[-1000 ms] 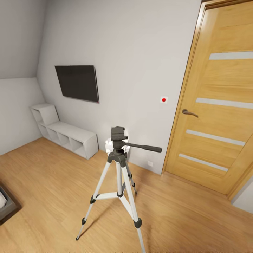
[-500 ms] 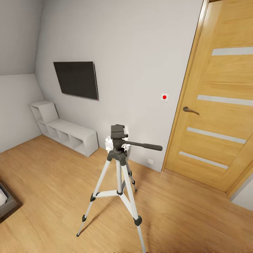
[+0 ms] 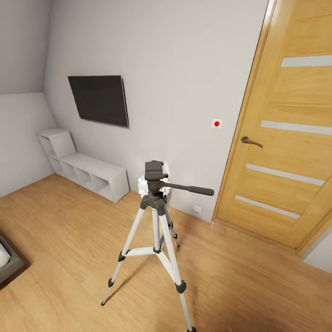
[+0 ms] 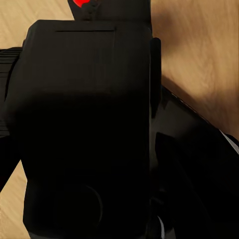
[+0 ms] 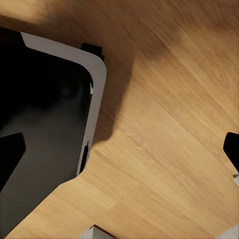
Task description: Attach the digital camera to the camera tripod in the bedroom.
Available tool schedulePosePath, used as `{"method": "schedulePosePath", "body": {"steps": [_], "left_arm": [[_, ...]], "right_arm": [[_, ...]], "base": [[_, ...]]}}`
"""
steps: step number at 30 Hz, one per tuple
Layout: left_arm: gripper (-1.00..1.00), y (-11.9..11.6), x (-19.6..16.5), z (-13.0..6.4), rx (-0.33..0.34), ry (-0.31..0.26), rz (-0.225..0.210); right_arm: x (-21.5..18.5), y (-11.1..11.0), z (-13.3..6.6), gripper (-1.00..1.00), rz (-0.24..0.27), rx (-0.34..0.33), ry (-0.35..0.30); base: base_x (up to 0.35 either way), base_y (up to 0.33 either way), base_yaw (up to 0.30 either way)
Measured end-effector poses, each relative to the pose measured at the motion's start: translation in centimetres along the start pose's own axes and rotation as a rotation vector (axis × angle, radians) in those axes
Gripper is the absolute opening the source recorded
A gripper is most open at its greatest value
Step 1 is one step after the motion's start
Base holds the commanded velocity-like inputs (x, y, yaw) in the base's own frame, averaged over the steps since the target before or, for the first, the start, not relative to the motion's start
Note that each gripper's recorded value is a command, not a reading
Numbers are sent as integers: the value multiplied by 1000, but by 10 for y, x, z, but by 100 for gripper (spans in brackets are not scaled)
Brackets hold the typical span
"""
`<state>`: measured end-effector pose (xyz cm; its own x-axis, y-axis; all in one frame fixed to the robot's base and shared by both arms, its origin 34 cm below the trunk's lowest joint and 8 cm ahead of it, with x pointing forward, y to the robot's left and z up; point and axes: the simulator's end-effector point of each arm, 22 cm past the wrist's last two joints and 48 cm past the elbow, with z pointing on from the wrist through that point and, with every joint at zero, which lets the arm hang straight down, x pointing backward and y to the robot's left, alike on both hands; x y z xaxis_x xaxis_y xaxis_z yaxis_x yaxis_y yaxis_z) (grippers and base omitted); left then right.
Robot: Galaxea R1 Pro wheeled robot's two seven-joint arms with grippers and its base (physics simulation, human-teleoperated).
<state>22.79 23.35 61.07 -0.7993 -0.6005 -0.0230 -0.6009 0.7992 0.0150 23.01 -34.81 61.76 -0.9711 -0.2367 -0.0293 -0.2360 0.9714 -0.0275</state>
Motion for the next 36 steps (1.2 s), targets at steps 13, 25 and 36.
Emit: {"method": "schedulePosePath", "body": {"steps": [13, 25, 36], "left_arm": [[-100, 5, 6, 2, -13, 16, 1], [-100, 7, 10, 3, -19, 25, 1], [-100, 7, 10, 3, -19, 25, 1]], "right_arm": [[8, 2, 2, 100, 0, -4, 20], [11, 3, 3, 100, -1, -7, 28], [11, 4, 3, 100, -3, -14, 26]], "base": [[0, 0, 0], [0, 0, 0], [0, 0, 0]]}}
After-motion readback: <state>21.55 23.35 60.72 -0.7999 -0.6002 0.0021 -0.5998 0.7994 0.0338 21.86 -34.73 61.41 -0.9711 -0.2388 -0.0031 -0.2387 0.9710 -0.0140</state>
